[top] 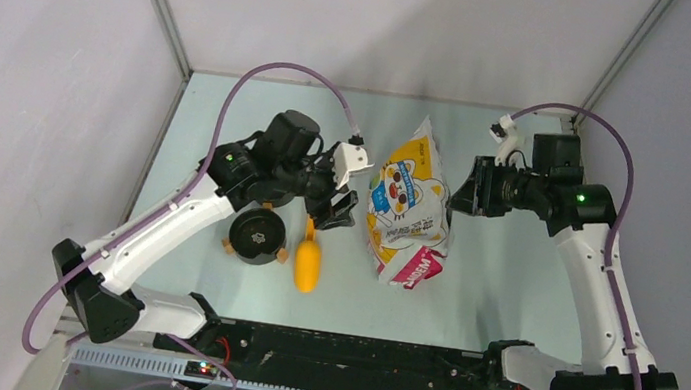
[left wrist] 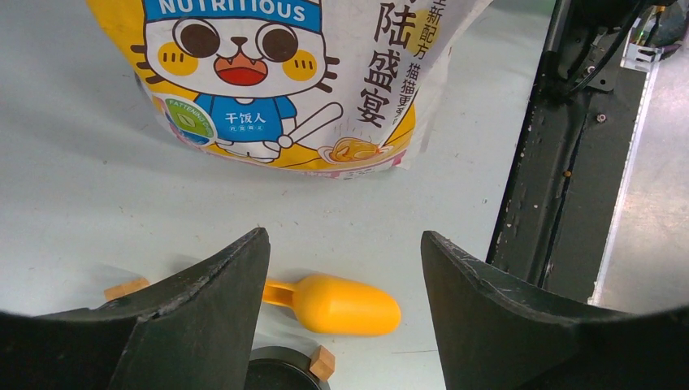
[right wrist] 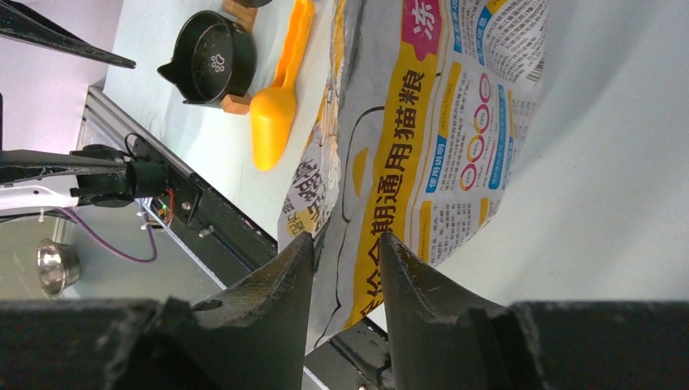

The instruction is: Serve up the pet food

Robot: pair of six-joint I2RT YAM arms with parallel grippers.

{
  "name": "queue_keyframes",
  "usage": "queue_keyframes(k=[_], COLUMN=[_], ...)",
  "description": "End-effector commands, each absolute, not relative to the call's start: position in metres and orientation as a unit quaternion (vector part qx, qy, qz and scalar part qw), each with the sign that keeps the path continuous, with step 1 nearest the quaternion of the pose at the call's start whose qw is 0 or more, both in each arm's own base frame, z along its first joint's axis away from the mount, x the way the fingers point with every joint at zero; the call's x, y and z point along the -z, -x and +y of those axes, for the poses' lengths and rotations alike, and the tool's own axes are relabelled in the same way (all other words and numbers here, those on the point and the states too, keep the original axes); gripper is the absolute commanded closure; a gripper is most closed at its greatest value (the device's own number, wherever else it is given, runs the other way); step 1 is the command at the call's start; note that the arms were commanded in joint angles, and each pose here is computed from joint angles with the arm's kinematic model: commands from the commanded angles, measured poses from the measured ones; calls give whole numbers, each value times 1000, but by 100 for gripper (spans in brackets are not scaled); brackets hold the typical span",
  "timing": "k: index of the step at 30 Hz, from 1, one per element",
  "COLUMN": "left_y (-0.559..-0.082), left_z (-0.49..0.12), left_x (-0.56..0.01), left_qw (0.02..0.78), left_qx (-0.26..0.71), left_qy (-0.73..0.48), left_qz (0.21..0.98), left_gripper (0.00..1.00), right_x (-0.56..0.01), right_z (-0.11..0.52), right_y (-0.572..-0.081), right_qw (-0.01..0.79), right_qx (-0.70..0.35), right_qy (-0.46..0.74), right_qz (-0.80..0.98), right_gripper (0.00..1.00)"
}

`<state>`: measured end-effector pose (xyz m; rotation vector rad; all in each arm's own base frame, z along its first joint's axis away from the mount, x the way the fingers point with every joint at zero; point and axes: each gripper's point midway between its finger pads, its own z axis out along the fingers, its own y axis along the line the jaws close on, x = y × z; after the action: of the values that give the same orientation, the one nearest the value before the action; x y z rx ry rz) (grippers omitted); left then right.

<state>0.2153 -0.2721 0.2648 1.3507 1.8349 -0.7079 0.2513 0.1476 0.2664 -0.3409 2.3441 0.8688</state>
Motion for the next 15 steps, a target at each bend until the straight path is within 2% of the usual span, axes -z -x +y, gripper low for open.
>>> queue_keyframes(k=[1,15], left_y=[-217,-220], left_z=[-278,-283], left_x=[-289,-290], left_qw=[397,395], left_qx=[292,297], left_qy=[-520,-520], left_qz=[698,696], left_gripper=[25,25], right_x=[-267,-261], right_z=[138,137], right_y=[-250,-234], right_qw=[320,306], right_qx=[-299,-308], right_qy=[132,141], right_qz=[889,890], right_gripper=[61,60])
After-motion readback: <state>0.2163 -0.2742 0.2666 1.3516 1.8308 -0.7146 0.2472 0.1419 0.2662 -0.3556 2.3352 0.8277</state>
